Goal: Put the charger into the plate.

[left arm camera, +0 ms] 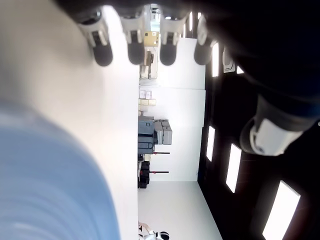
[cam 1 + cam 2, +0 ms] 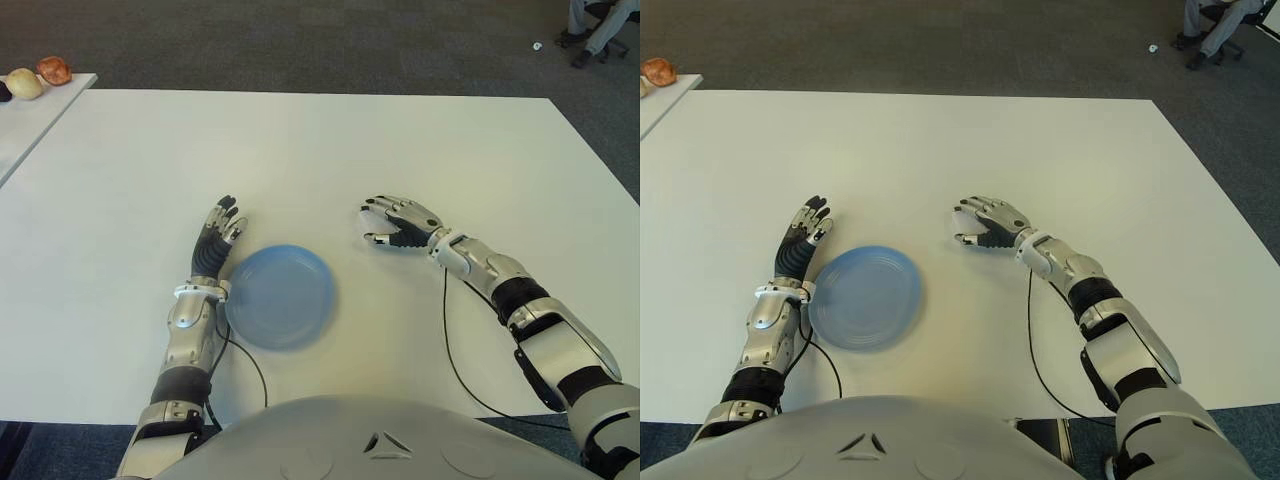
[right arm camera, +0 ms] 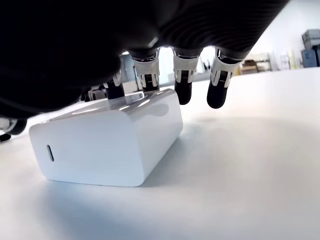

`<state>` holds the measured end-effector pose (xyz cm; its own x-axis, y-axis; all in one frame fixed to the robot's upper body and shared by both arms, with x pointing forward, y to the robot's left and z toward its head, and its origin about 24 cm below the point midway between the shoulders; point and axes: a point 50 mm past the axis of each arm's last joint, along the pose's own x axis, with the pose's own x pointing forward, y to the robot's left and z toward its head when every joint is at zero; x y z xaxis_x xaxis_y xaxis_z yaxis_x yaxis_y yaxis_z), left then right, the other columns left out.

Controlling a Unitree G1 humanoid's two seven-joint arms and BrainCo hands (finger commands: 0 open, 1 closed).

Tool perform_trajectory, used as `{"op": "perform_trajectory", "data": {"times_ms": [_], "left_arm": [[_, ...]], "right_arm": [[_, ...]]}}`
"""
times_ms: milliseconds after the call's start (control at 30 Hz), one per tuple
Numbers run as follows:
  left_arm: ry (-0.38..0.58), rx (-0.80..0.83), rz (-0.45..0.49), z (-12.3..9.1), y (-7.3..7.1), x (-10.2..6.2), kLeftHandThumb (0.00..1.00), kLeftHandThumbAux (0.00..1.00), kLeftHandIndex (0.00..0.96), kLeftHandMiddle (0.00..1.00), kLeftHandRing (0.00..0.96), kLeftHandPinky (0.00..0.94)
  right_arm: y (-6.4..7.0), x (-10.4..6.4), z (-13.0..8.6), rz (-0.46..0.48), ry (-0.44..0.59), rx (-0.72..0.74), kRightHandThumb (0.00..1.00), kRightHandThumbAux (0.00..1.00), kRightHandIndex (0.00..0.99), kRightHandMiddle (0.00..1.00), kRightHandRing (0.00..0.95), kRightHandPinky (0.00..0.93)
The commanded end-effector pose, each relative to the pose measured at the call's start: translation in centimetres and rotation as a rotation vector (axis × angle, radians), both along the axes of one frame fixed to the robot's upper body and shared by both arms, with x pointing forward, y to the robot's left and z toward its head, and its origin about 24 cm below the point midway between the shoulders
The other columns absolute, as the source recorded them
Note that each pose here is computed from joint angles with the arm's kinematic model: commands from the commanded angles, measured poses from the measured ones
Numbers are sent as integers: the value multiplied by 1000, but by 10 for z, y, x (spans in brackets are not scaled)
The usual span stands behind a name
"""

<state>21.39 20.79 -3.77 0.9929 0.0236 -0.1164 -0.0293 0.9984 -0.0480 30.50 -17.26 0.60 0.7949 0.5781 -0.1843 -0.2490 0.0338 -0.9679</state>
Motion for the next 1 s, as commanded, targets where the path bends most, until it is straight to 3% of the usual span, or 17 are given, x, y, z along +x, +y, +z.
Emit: {"op": "perform_trajectory", "data": {"times_ms": [33,733,1000], "left_arm": [[165,-28,11,-28,2,-26,0,519,24,61,29,13],[159,-26,9,-25,8,-32,0,519,29,65,30,9],[154,-22,15,-23,11,-34,0,519,33,78,41,9]], "right_arm": [[3,3,2,28,-48,-10,309,103,0,0,0,0],[4,9,-5,136,-236,-185,262,179,0,0,0,0],[6,10,-6,164,-237,-221,269,187,0,0,0,0]]}}
